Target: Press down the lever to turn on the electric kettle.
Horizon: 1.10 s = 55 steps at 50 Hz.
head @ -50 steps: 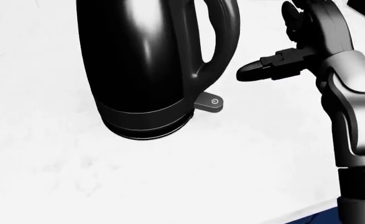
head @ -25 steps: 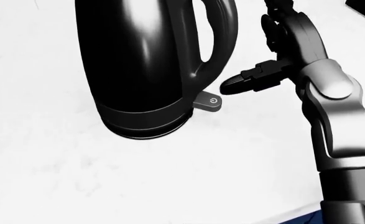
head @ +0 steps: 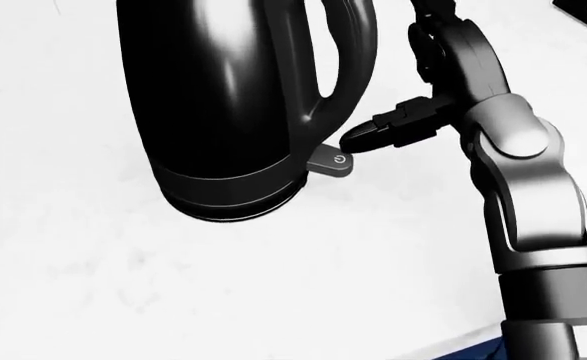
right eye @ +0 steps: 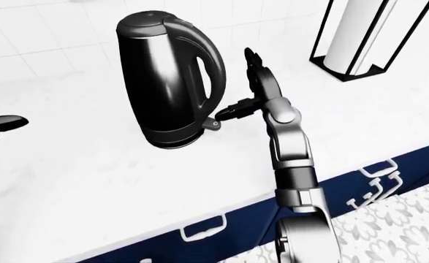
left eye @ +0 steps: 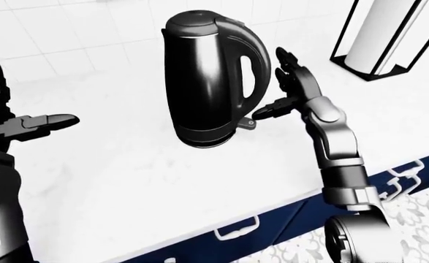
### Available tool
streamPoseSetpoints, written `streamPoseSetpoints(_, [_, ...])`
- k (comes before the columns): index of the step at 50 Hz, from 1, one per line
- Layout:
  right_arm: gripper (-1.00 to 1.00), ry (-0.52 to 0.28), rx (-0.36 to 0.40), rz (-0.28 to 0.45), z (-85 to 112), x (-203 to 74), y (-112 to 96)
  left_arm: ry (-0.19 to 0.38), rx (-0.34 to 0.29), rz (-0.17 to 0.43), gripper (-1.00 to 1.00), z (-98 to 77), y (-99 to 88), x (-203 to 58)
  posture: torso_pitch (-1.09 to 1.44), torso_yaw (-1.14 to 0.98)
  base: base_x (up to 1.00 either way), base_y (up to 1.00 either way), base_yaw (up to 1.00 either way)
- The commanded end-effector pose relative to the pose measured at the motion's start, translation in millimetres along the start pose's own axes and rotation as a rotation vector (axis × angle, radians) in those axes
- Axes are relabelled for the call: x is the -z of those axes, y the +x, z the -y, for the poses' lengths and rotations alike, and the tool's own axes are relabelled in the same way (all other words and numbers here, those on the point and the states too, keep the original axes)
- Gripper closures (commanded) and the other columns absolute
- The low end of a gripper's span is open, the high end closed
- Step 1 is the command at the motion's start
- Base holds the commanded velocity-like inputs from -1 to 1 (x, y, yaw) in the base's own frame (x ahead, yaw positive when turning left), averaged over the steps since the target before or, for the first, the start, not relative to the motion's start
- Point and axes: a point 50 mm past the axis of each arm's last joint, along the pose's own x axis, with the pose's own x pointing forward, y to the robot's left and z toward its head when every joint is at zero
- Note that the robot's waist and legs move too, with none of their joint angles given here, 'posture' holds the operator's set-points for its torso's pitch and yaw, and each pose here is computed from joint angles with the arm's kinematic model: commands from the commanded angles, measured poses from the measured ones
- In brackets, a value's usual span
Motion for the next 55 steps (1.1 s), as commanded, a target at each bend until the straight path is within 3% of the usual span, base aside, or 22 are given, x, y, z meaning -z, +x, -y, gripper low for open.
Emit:
streamPoseSetpoints(1, [-1.0, -0.026, 0.025, 0.103, 4.5, -25.4, 1.0, 0.014, 0.002, 0.091, -1.0, -0.5, 3.2, -19.3, 0.0, 0.0, 0.0, 0.0, 0.0])
streamPoseSetpoints(27, [-1.0, -0.07, 0.035, 0.102, -5.8, -21.5, 7.2, 0.015, 0.002, 0.088, -1.0, -0.9, 2.5, -17.6, 0.0, 0.0, 0.0, 0.0, 0.0])
streamPoseSetpoints(33, [-1.0, -0.124, 0.038, 0.12, -7.2, -21.3, 8.0, 0.013, 0.001, 0.089, -1.0, -1.6, 2.8, -18.4, 0.0, 0.0, 0.0, 0.0, 0.0])
streamPoseSetpoints(38, [-1.0, -0.259, 0.047, 0.142, -5.9, -10.4, 9.5, 0.012, 0.001, 0.09, -1.0, -1.3, 3.0, -19.3, 0.0, 0.0, 0.0, 0.0, 0.0])
streamPoseSetpoints(55, [-1.0, -0.29, -0.01, 0.09, -21.3, 22.2, -0.1, 0.014, 0.004, 0.084, -1.0, -0.4, 1.4, -16.3, 0.0, 0.0, 0.0, 0.0, 0.0])
